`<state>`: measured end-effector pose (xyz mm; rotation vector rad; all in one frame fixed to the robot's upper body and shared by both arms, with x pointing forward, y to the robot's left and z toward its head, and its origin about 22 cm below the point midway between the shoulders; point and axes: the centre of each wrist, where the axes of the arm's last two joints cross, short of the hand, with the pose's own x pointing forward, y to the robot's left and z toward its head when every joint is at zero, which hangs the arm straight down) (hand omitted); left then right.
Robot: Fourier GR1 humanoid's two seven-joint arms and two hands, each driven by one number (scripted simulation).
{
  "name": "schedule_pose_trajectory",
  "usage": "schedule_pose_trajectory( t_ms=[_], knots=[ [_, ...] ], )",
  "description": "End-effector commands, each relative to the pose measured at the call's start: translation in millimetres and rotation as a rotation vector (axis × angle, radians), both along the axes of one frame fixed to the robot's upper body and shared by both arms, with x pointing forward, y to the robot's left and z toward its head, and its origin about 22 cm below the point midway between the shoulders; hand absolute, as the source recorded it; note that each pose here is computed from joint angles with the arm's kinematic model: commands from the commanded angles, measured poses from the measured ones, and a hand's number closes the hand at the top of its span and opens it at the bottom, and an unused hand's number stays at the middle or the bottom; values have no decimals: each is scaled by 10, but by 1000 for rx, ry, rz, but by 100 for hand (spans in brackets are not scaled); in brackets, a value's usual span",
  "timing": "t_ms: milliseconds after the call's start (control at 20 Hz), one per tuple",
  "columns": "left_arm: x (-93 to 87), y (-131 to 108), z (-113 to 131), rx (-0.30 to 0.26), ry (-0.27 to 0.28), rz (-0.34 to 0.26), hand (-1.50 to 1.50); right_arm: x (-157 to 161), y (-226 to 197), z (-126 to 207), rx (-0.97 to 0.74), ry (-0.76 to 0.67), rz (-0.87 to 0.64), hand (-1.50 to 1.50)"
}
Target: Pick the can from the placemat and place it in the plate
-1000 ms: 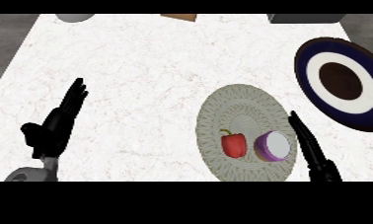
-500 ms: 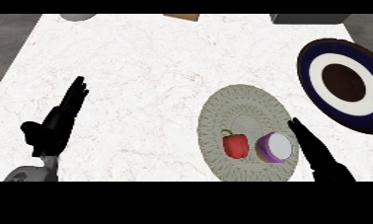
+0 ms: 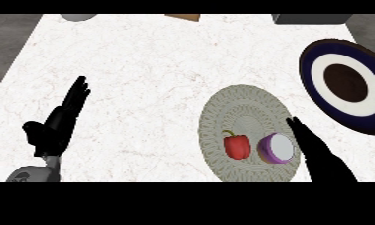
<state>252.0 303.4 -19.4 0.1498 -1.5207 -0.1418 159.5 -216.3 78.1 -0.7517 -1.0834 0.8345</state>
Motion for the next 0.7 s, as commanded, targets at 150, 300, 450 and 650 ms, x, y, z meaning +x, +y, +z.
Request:
schedule_pose_trajectory(
  t_ms=[150, 300, 450, 650],
  knots=[
    [58, -32, 63, 0, 0, 9, 0, 173, 138, -105, -34, 92, 22, -150],
    [-105, 67, 28, 4, 6, 11, 0, 223, 70, -135, -40, 88, 10, -150],
    [31, 79, 162, -2, 17, 5, 0, 303, 127, -408, -48, 80, 10, -150],
    [43, -12, -126, -18, 8, 16, 0, 159, -104, -631, -104, 100, -25, -150]
  ],
)
